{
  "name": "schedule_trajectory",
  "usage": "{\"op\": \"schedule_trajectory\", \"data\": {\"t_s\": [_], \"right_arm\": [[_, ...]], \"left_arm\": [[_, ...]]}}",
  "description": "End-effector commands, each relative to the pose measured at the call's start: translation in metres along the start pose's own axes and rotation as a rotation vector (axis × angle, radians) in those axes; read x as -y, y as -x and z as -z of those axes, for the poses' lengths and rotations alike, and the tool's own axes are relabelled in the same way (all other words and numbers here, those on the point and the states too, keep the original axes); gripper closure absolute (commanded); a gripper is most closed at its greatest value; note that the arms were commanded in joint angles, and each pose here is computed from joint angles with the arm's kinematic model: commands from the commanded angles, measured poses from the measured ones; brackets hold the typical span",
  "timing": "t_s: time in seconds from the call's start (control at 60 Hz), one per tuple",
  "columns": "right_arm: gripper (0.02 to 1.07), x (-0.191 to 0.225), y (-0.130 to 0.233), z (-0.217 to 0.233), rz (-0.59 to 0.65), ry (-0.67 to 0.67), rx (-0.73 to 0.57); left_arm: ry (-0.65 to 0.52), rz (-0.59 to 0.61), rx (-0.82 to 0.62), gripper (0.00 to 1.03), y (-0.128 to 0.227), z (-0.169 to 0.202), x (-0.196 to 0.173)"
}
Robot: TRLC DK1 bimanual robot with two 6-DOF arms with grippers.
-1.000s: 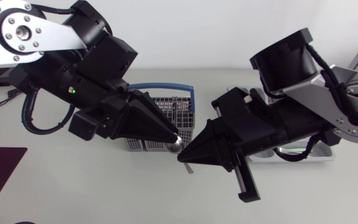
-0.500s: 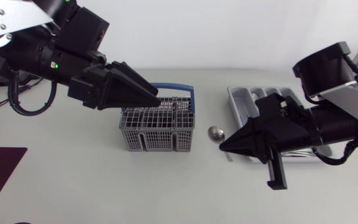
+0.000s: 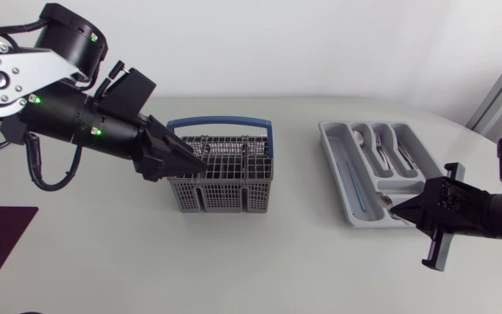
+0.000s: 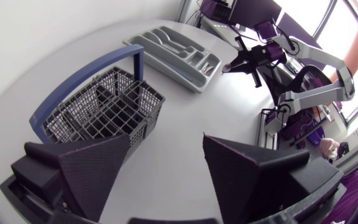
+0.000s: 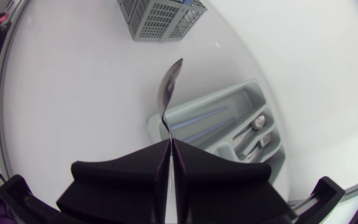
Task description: Unload the cutlery basket into the drawer organizer.
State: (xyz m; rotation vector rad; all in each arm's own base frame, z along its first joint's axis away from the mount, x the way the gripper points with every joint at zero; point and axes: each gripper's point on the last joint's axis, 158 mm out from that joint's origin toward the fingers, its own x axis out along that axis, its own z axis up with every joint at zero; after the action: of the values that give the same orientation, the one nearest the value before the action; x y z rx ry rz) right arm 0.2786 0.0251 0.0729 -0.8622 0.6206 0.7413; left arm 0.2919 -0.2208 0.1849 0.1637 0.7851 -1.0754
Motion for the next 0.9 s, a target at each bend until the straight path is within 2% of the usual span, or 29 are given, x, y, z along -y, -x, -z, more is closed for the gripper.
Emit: {"op": "schedule_trajectory", "data": {"t_s": [0.0, 0.183, 0.45, 0.783, 0.883], "right_arm": [[1.01, 0.002, -0.004, 0.025, 0.032, 0.051, -0.051], [1.01, 0.028, -0.020, 0.078, 0.204, 0.144, -0.196], [1.01, 0.045, -0.041, 0.128, 0.253, 0.170, -0.312], [1.01, 0.053, -0.057, 0.147, 0.296, 0.205, -0.399], [0.90, 0.046, -0.064, 0.148, 0.277, 0.211, -0.414]], "left_arm": [[0.035, -0.027, -0.001, 0.05, 0.004, 0.008, -0.005], [0.056, -0.051, 0.004, 0.05, 0.010, 0.016, -0.014], [0.056, -0.063, 0.008, 0.05, 0.013, 0.023, -0.015], [0.050, -0.073, 0.021, 0.05, 0.018, 0.021, -0.015], [0.047, -0.076, 0.022, 0.05, 0.018, 0.022, -0.015]]}}
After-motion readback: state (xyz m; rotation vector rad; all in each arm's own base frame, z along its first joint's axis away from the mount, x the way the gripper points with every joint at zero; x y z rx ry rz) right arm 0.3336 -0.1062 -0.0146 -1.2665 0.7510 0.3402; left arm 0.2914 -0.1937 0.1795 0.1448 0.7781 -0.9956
